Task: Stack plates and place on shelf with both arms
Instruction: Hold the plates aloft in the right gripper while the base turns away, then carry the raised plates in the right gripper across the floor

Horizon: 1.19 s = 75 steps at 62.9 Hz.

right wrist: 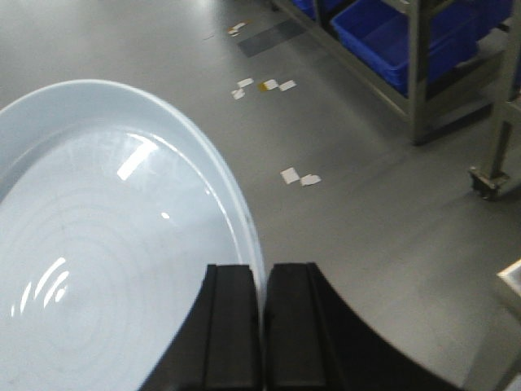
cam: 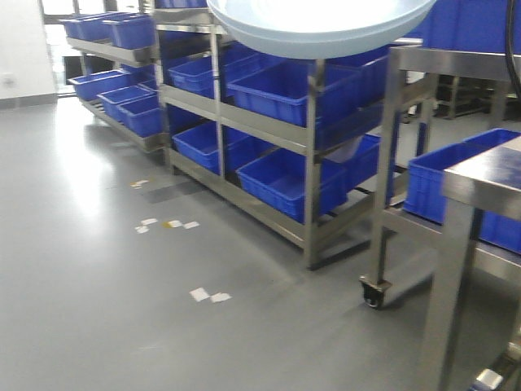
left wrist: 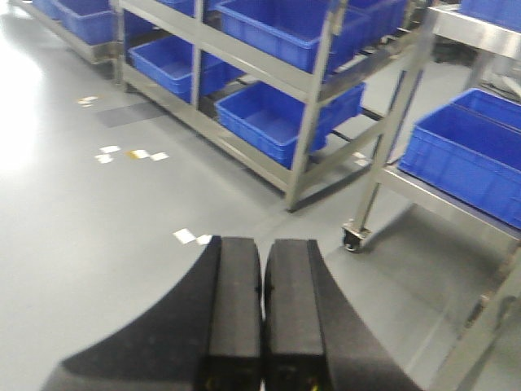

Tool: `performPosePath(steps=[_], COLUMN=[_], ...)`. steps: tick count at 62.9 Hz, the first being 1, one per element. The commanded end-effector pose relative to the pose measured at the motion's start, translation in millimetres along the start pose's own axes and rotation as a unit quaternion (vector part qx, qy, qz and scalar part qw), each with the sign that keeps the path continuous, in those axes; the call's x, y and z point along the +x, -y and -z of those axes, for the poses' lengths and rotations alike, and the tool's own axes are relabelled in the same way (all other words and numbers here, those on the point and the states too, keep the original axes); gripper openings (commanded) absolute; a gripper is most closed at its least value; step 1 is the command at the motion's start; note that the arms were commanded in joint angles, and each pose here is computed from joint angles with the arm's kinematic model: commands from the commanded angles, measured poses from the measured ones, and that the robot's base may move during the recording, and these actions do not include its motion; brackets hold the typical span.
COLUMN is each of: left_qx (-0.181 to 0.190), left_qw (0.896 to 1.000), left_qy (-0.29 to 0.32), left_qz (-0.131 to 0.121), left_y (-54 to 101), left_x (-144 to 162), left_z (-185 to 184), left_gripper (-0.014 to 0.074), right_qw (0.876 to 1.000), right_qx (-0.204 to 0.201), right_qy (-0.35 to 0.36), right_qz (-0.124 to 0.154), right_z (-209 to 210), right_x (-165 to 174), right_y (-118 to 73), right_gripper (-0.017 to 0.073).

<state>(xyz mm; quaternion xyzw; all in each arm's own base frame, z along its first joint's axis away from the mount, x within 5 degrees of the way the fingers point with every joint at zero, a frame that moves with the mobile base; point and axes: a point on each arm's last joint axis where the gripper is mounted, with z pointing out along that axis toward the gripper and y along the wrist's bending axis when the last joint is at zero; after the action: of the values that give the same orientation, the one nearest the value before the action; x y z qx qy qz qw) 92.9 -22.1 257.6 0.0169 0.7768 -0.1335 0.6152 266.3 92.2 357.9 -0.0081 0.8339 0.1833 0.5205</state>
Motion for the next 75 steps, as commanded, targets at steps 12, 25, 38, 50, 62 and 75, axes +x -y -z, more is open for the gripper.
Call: performPosePath(steps=[12,25,38,50,62,75], left_qx=[0.004,0.004,0.004,0.004,0.004,0.004], left_qw=[0.998,0.998,0.998,0.998,0.998,0.998], left_qy=[0.058,0.058,0.058,0.058,0.058,0.058], left_qz=[0.004,0.004,0.004,0.004,0.004,0.004], left_y=[2.1,2.1,2.1,2.1,2.1,2.1], left_x=[-17.9,-17.9,-17.9,-17.9,-17.9,-17.9], left_z=[2.0,2.0,2.0,2.0,2.0,2.0], left_gripper=[0.0087,0.0087,0.0087,0.0087,0.0087,0.0087], right_qw=[0.997,0.997,0.997,0.997,0.997,0.997], right_qx=[-0.022,-0.022,-0.022,-0.022,-0.022,-0.022], right_qy=[0.079,0.079,0.079,0.079,0.079,0.079], right_qz=[0.002,0.002,0.002,0.002,0.002,0.002], right_z=[16.8,16.8,16.8,16.8,16.8,16.8], right_x=[-25.3,-25.3,-25.3,-25.3,-25.3,-25.3], right_y=[-7.5,-7.5,-7.5,-7.5,-7.5,-7.5], right_gripper=[0.0052,0.0052,0.0052,0.0052,0.0052,0.0052])
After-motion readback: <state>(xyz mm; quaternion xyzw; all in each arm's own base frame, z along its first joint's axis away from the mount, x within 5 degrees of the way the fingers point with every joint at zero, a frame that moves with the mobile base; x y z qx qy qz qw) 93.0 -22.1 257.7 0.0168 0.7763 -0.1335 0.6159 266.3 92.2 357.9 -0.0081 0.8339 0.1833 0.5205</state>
